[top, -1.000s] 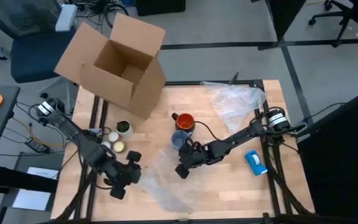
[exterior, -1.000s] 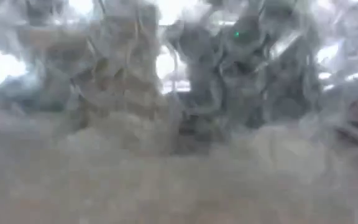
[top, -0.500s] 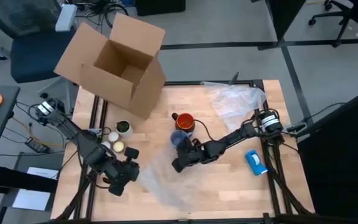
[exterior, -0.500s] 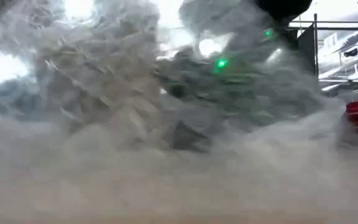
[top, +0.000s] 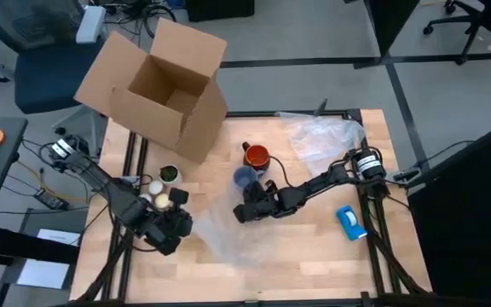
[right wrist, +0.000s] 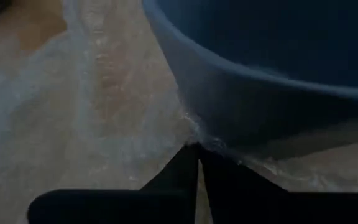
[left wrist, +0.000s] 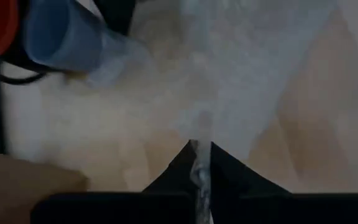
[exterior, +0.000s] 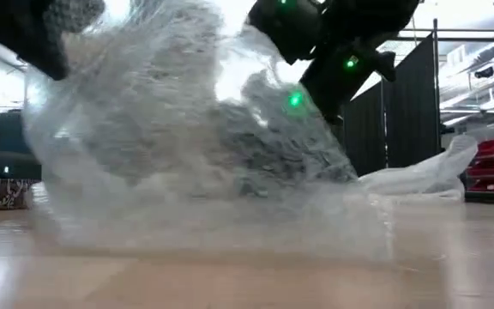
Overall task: Wrap mug
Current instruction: Prepare the bubble wrap
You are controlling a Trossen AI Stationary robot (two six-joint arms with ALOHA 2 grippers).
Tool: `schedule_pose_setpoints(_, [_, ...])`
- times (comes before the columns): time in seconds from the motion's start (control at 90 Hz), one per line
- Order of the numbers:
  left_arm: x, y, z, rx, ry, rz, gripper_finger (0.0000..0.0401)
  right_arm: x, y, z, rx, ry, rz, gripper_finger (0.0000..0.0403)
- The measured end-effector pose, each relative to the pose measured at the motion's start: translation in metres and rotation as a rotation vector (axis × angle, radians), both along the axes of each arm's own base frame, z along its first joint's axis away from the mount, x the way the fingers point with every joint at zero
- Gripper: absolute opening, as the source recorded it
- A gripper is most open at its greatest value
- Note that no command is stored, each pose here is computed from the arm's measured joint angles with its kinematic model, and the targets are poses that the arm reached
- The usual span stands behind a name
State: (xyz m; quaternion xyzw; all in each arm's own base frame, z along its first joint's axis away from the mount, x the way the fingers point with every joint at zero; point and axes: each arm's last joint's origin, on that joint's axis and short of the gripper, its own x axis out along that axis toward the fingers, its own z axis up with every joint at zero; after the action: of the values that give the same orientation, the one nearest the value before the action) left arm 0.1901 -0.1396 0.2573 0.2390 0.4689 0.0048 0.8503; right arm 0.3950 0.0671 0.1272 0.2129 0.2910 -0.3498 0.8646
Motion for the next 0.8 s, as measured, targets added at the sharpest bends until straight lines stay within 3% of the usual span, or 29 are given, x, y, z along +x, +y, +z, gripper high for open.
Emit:
schedule_pose_setpoints(0.178, [0.004,-0.001,0.014,0.069,-0.072,-0.017,0.0,-0.003,-0.011,-0.003,-0.023,0.068,-0.015,0.0])
schedule_pose_setpoints(0.289, [0.007,-0.003,0.026,0.06,-0.11,-0.026,0.0,-0.006,-0.02,-0.006,-0.024,0.101,-0.073,0.0])
schedule_pose_setpoints(0.411, [0.011,-0.009,0.034,-0.06,-0.123,-0.056,0.0,-0.012,-0.026,-0.008,-0.013,0.13,-0.142,0.0])
schedule_pose_setpoints(0.578, [0.007,-0.016,0.027,-0.261,0.012,-0.111,0.0,-0.019,-0.024,-0.011,0.007,0.164,-0.192,0.0])
schedule_pose_setpoints(0.8, [-0.007,-0.022,-0.004,-0.372,0.145,-0.048,0.0,-0.026,-0.02,-0.01,0.029,0.199,-0.225,0.0])
